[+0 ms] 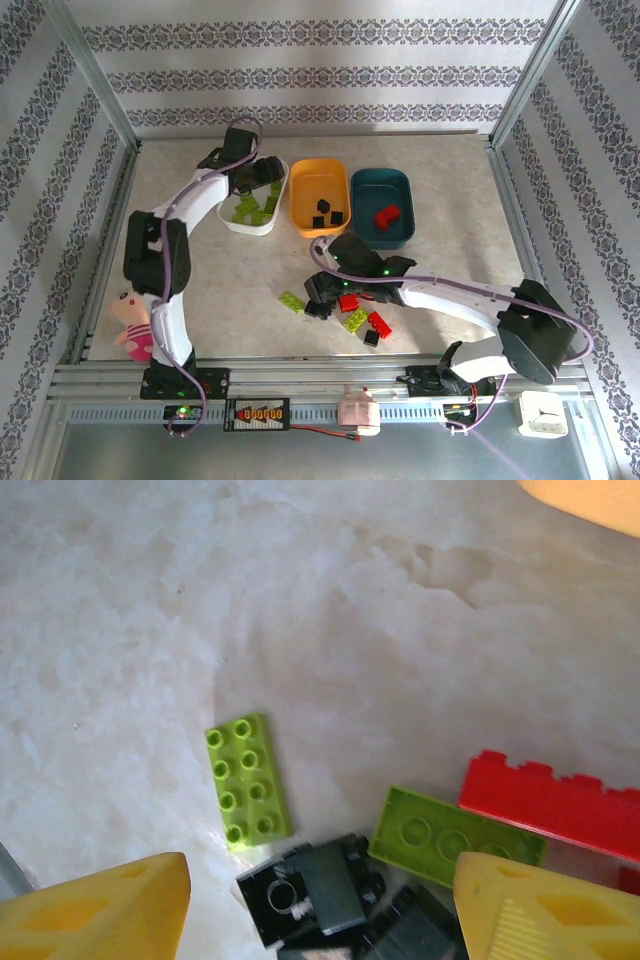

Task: Sort the legos into containers by color
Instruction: Place the lego in the container, then pick up the lego from the bottom-center of the table.

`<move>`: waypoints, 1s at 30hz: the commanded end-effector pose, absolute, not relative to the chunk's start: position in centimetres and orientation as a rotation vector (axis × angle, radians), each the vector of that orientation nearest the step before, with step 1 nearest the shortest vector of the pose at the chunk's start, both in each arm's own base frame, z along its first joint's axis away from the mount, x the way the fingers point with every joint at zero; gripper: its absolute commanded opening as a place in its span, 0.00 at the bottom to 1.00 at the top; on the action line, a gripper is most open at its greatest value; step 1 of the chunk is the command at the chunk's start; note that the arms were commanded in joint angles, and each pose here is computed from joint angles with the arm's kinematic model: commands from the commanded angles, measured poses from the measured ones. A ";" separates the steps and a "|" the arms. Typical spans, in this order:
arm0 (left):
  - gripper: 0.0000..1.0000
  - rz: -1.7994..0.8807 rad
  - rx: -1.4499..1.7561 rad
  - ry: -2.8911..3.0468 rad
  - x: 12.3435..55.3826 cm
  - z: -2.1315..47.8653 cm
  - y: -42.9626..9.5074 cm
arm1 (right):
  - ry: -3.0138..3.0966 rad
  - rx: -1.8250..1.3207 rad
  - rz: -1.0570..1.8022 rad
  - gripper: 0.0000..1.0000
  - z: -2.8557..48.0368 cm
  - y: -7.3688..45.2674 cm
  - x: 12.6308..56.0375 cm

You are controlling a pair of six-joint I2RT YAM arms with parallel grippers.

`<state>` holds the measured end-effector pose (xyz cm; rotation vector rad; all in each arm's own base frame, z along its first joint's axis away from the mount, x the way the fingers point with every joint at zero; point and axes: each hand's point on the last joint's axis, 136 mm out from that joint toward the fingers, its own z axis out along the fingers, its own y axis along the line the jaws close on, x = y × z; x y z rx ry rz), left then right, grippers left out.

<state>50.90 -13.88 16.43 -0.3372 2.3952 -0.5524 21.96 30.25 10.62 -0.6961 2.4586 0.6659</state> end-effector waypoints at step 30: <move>1.00 -0.702 -0.332 1.993 26.3 26.0 -8.8 | 2.565 -1.242 0.175 0.45 0.4 36.6 19.9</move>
